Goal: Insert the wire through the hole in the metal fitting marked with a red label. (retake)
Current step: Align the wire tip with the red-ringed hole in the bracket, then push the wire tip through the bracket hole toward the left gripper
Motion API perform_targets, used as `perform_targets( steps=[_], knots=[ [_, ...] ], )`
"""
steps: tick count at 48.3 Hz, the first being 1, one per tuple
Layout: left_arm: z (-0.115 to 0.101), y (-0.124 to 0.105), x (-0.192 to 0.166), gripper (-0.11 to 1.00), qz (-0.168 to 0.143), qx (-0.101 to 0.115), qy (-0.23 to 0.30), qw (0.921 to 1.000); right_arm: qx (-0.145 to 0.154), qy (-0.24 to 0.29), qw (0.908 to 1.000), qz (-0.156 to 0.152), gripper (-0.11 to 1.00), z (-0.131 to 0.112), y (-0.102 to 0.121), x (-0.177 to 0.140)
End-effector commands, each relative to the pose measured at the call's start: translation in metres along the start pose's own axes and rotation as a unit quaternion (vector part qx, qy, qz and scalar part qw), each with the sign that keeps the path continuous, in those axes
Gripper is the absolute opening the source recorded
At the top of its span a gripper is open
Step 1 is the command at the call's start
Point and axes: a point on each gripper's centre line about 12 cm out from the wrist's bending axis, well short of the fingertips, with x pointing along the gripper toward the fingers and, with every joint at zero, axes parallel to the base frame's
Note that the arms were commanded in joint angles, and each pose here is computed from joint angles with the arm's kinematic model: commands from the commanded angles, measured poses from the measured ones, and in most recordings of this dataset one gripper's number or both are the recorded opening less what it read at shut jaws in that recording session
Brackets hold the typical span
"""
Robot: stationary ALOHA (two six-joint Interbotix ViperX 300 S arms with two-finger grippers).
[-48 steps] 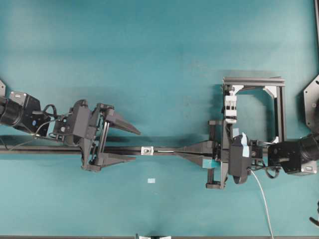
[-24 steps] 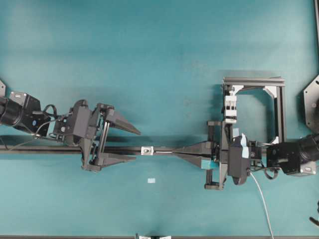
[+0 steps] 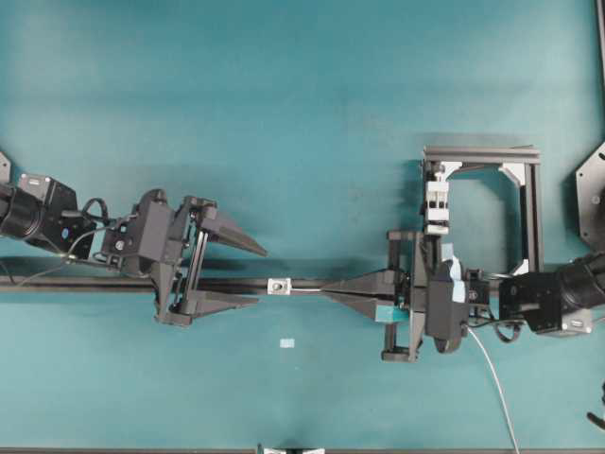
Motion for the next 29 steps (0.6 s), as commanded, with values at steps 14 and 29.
perform_targets(
  steps=[14, 29],
  knots=[
    [0.0101, -0.0013, 0.0023, 0.61, -0.003, -0.002, -0.018, 0.9998, 0.009, -0.018, 0.9998, -0.005, 0.03, 0.0106, -0.0014, 0.0049],
    [0.0101, -0.0013, 0.0023, 0.61, -0.003, -0.001, -0.018, 0.9998, 0.01, -0.018, 0.9998, -0.007, 0.03, 0.0099, -0.0004, 0.0104]
  ],
)
